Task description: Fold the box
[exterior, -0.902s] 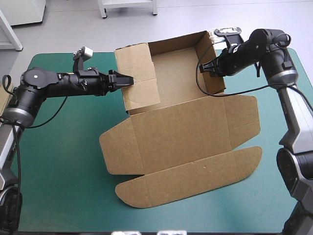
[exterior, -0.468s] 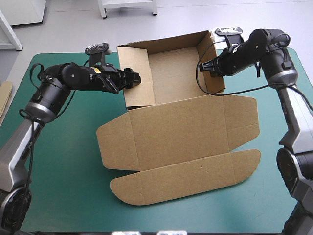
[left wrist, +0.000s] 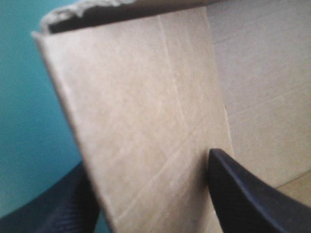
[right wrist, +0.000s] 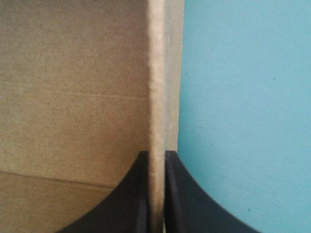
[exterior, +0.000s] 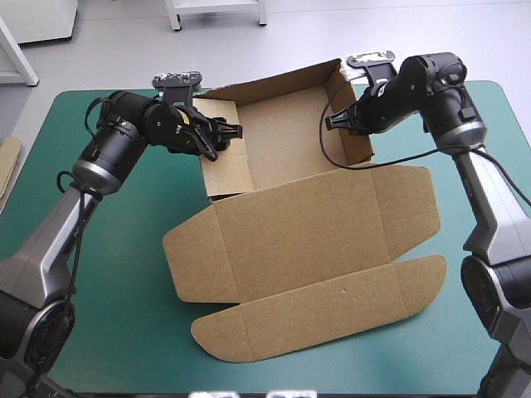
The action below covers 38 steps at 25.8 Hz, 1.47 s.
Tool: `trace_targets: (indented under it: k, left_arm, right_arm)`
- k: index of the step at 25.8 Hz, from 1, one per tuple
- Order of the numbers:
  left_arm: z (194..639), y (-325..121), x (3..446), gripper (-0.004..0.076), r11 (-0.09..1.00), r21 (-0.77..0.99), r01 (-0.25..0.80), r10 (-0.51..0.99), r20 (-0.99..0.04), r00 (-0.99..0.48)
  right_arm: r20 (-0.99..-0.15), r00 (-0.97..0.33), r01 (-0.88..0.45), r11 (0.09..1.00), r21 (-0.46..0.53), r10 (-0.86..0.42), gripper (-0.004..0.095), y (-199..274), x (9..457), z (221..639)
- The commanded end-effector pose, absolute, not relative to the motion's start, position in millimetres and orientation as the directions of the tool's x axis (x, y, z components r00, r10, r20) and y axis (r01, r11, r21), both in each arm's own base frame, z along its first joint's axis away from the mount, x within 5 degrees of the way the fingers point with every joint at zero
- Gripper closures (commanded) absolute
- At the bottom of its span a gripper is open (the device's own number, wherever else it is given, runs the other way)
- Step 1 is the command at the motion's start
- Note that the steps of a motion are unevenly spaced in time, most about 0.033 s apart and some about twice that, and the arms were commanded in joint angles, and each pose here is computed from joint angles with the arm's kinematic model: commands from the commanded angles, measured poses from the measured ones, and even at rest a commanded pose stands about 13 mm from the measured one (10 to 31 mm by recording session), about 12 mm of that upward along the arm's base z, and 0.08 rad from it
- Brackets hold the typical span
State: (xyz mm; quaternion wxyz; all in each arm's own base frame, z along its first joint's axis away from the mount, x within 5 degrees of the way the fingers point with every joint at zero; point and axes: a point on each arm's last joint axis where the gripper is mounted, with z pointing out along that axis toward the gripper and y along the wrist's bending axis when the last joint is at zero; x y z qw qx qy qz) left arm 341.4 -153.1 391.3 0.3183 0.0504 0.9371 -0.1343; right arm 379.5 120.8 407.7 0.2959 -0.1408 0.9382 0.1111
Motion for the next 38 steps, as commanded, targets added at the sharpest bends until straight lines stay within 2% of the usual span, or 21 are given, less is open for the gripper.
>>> trace_targets:
  k: [1, 9, 11, 13, 16, 17, 18, 26, 31, 38]
  left_arm:
    - [412, -154, 333, 0.0281, 0.946, -0.26, 0.194, -0.023, -0.65, -0.76]
    - [413, -156, 333, 0.0282, 0.936, -0.289, 0.2, -0.039, -0.649, -0.759]
    - [413, -157, 332, 0.0304, 0.934, -0.296, 0.198, -0.043, -0.645, -0.763]
    - [414, -158, 332, 0.039, 0.929, -0.316, 0.194, -0.059, -0.643, -0.764]
    - [416, -160, 333, 0.0596, 0.916, -0.348, 0.202, -0.082, -0.653, -0.753]
    - [417, -161, 334, 0.0699, 0.914, -0.352, 0.204, -0.086, -0.658, -0.748]
    - [417, -161, 334, 0.0729, 0.913, -0.351, 0.207, -0.085, -0.66, -0.746]
    - [421, -159, 335, 0.0733, 0.923, -0.324, 0.208, -0.078, -0.687, -0.723]
    - [422, -149, 335, 0.0733, 0.961, -0.208, 0.183, -0.013, -0.693, -0.721]
    - [407, -142, 339, 0.0732, 0.986, -0.044, 0.163, 0.11, -0.563, -0.819]
  right_arm:
    - [-0.66, -0.73, -0.341, 0.932, 0.125, -0.179, 0.0907, 121, 363, 437]
    - [-0.655, -0.737, -0.353, 0.922, 0.161, -0.168, 0.0907, 124, 362, 437]
    - [-0.655, -0.738, -0.356, 0.918, 0.171, -0.164, 0.0907, 125, 362, 437]
    - [-0.655, -0.738, -0.357, 0.918, 0.174, -0.163, 0.0907, 125, 362, 438]
    - [-0.655, -0.738, -0.357, 0.918, 0.174, -0.163, 0.0906, 125, 362, 438]
    - [-0.655, -0.738, -0.357, 0.918, 0.174, -0.163, 0.0907, 125, 362, 438]
    - [-0.651, -0.741, -0.357, 0.918, 0.174, -0.165, 0.0907, 125, 361, 437]
    - [-0.644, -0.75, -0.34, 0.924, 0.177, -0.152, 0.0906, 124, 361, 437]
    - [-0.633, -0.747, -0.328, 0.941, 0.086, -0.202, 0.0906, 144, 355, 431]
    - [-0.515, -0.823, -0.319, 0.945, 0.072, -0.239, 0.0907, 166, 348, 389]
